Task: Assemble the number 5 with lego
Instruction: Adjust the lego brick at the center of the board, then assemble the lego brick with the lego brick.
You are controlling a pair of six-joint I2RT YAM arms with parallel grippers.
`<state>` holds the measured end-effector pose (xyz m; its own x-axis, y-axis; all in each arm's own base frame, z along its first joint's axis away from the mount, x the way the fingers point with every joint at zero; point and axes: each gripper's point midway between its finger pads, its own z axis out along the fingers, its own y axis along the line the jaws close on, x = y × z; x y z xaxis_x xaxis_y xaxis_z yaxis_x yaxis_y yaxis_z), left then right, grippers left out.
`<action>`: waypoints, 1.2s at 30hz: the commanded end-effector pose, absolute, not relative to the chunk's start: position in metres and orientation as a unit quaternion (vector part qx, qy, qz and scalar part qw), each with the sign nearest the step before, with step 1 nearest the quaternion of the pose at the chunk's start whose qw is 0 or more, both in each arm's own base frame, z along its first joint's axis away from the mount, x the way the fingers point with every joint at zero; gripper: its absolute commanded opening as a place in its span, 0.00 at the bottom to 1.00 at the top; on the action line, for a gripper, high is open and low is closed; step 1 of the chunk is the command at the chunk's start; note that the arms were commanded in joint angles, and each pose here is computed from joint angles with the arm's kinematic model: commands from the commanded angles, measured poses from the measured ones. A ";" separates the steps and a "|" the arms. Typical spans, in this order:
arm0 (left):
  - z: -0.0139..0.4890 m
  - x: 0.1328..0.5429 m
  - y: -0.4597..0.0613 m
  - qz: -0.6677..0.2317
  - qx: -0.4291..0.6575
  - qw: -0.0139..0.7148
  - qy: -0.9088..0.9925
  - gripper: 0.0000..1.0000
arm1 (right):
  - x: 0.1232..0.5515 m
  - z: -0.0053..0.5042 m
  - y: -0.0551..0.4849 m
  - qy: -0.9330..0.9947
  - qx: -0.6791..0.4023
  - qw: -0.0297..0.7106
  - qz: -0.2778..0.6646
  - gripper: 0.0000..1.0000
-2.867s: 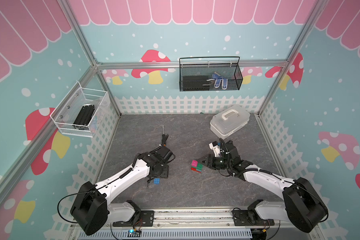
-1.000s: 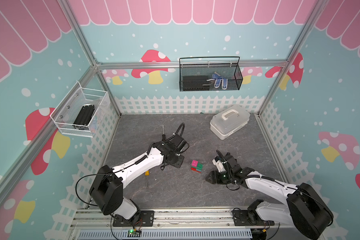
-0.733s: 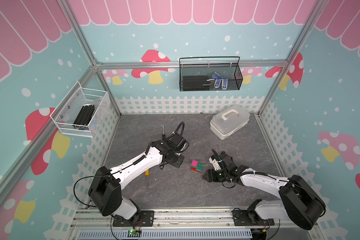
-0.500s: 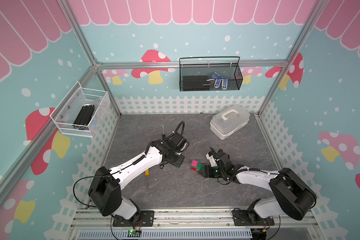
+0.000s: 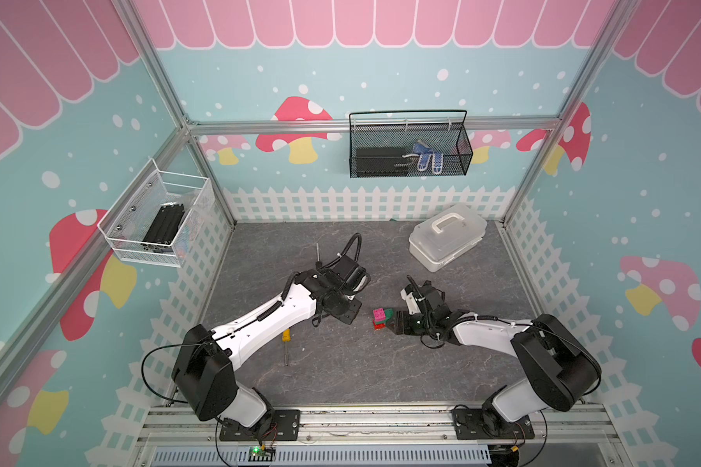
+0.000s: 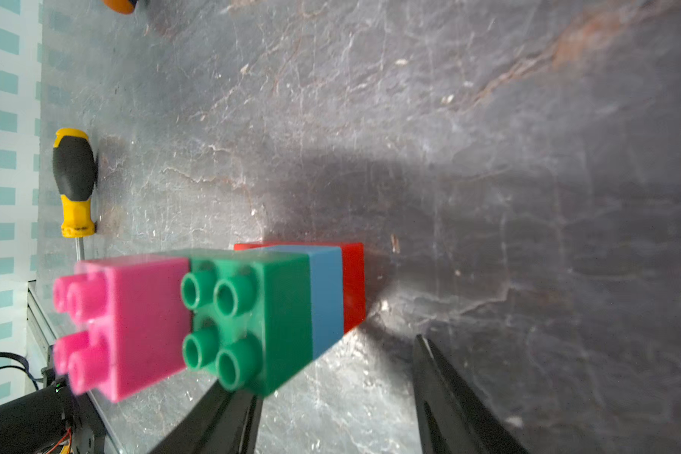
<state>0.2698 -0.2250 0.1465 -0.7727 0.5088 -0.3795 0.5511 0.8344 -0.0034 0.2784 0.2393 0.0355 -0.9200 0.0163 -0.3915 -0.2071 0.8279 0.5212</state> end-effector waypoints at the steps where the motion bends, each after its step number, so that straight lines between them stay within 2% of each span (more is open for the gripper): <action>1: 0.159 0.270 -0.235 -0.067 0.306 0.194 0.930 0.20 | 0.268 0.018 0.231 0.951 -0.077 0.151 0.261 0.62; 10: 0.165 0.274 -0.260 -0.054 0.352 0.176 0.918 0.20 | 0.248 0.047 0.225 0.933 -0.098 0.131 0.321 0.63; 16: 0.162 0.275 -0.288 -0.049 0.401 0.169 0.899 0.19 | 0.266 0.063 0.214 0.918 -0.106 0.090 0.372 0.63; 25: 0.153 0.286 -0.324 -0.042 0.436 0.152 0.886 0.18 | 0.302 0.076 0.215 0.887 -0.125 0.066 0.439 0.62; 36: 0.137 0.293 -0.338 -0.023 0.446 0.141 0.884 0.17 | 0.316 0.081 0.219 0.869 -0.137 0.046 0.473 0.62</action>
<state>0.2927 -0.3365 0.1337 -0.5900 0.7577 -0.2790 0.7766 0.6271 0.0608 0.3215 0.2138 0.0774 -0.9631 -0.1568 -0.2190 -0.2693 0.5698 0.7764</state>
